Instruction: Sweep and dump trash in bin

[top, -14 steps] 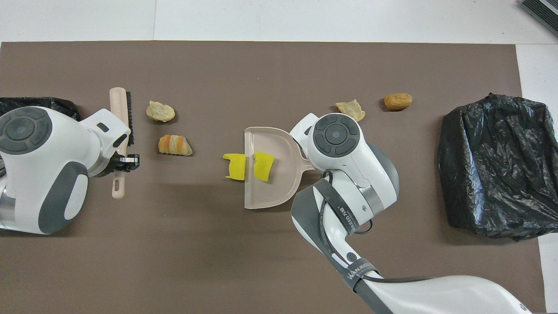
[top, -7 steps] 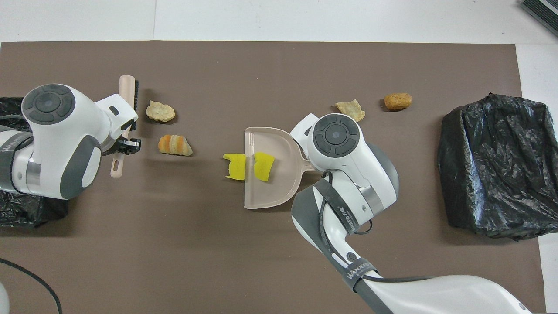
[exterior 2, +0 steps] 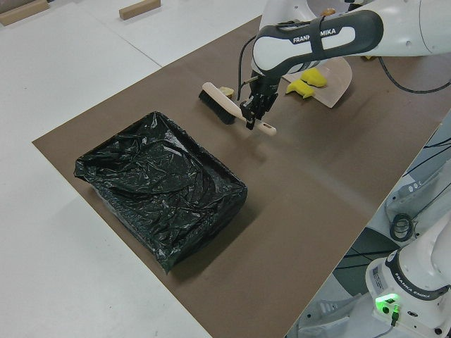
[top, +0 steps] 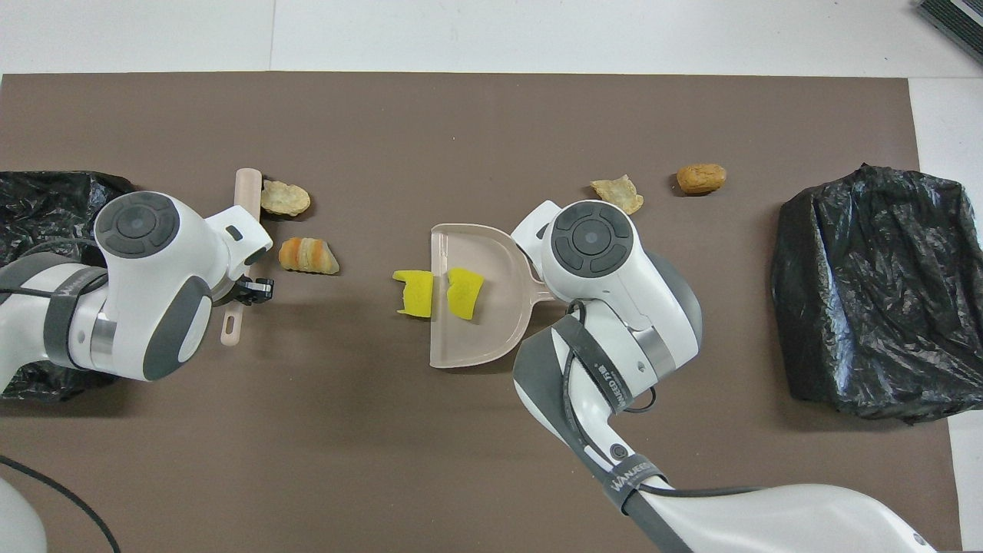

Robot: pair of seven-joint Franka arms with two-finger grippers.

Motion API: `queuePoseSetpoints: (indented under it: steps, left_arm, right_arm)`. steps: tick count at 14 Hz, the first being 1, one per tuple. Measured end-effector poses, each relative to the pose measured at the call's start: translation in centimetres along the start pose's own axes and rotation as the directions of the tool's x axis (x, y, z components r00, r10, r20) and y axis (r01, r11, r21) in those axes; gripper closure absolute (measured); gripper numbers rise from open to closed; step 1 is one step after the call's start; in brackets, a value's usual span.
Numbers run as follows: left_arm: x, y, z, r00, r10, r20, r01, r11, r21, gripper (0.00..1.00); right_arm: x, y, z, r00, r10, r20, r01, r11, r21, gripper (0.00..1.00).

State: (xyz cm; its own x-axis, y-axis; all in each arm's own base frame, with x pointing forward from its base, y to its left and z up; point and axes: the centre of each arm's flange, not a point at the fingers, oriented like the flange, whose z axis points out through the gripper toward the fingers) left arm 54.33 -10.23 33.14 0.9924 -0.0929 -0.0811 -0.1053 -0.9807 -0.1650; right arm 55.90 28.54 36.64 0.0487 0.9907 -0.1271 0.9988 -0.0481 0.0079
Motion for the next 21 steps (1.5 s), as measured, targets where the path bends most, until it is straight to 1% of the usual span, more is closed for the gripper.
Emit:
queuePoseSetpoints:
  steps: [6, 8, 10, 17, 21]
  left_arm:
    - [-3.0, 7.5, -1.1, 0.998, -0.062, 0.002, 0.062, 0.998, -0.026, 0.74]
    - [-3.8, 10.1, -1.5, 0.997, -0.075, 0.013, 0.076, 0.995, -0.061, 0.74]
    - [-4.6, 12.4, -2.0, 0.997, -0.079, 0.022, 0.081, 0.993, -0.091, 0.74]
    - [-8.0, 19.8, -3.7, 0.997, -0.063, 0.035, 0.068, 0.987, -0.148, 0.74]
    - [-10.0, 23.0, -4.6, 0.998, -0.054, 0.028, 0.057, 0.987, -0.151, 0.74]
  right_arm:
    - [0.0, 0.0, 0.0, 1.0, 0.006, 0.0, -0.006, 1.0, 0.0, 0.69]
    - [0.1, -0.1, 0.1, 1.0, 0.015, 0.001, -0.015, 1.0, 0.002, 0.69]
    - [0.1, -0.1, 0.3, 1.0, 0.019, 0.001, -0.019, 1.0, 0.002, 0.69]
    - [1.5, -0.6, 0.9, 0.999, 0.037, -0.006, -0.037, 0.999, -0.006, 0.69]
    - [1.8, -0.6, 1.1, 0.999, 0.036, -0.012, -0.036, 0.999, -0.012, 0.69]
